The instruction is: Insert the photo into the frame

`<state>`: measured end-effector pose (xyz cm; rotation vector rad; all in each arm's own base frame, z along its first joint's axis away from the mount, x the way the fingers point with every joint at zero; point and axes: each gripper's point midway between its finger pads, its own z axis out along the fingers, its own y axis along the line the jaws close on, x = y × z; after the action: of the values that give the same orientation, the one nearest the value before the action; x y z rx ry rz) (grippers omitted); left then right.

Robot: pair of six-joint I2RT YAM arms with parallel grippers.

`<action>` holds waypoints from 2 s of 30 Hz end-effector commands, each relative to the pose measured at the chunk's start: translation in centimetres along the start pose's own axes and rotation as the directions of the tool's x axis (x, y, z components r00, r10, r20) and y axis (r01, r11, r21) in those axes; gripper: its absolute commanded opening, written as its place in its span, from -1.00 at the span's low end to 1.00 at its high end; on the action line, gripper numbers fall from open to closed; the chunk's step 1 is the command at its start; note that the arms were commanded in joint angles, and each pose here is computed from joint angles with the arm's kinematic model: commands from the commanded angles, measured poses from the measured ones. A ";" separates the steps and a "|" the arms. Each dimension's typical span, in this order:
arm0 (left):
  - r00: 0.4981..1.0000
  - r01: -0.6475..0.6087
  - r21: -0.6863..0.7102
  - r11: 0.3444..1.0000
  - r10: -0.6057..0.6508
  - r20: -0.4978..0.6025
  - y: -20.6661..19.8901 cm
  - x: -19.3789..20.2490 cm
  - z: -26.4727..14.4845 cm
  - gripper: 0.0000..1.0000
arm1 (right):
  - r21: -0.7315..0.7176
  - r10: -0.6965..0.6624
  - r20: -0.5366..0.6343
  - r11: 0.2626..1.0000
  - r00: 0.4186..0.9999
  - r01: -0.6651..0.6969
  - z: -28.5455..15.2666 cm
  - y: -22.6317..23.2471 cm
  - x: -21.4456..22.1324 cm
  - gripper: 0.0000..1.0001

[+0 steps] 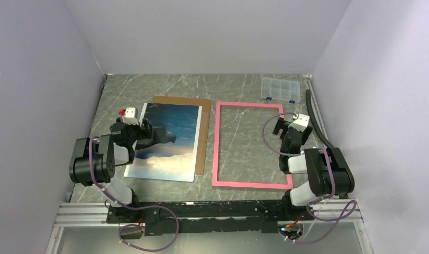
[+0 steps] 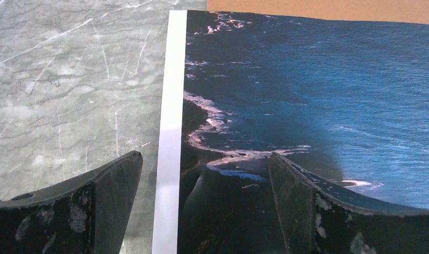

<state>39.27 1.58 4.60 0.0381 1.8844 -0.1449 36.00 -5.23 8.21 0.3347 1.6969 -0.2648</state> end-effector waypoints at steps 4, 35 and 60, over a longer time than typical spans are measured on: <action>0.999 -0.016 -0.001 1.000 0.016 0.037 0.1 -1.2 0.1 0.89 | -0.017 0.023 0.063 1.000 0.998 -0.022 0.2 0.4 -1.8 1.00; 0.975 0.052 0.042 0.998 -0.041 -0.217 -1.0 -11.9 -3.3 0.90 | -0.120 0.081 -0.056 0.989 0.995 -0.087 -1.1 6.0 -10.3 1.00; 0.942 0.164 -0.061 0.985 -0.175 -0.287 1.3 -15.7 -5.9 0.90 | -0.373 -0.222 -0.542 0.928 0.811 0.004 -10.9 27.5 0.4 0.99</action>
<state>38.72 3.90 20.27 -0.0989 2.1793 -0.1996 37.57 24.22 11.83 0.0139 2.2816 0.2329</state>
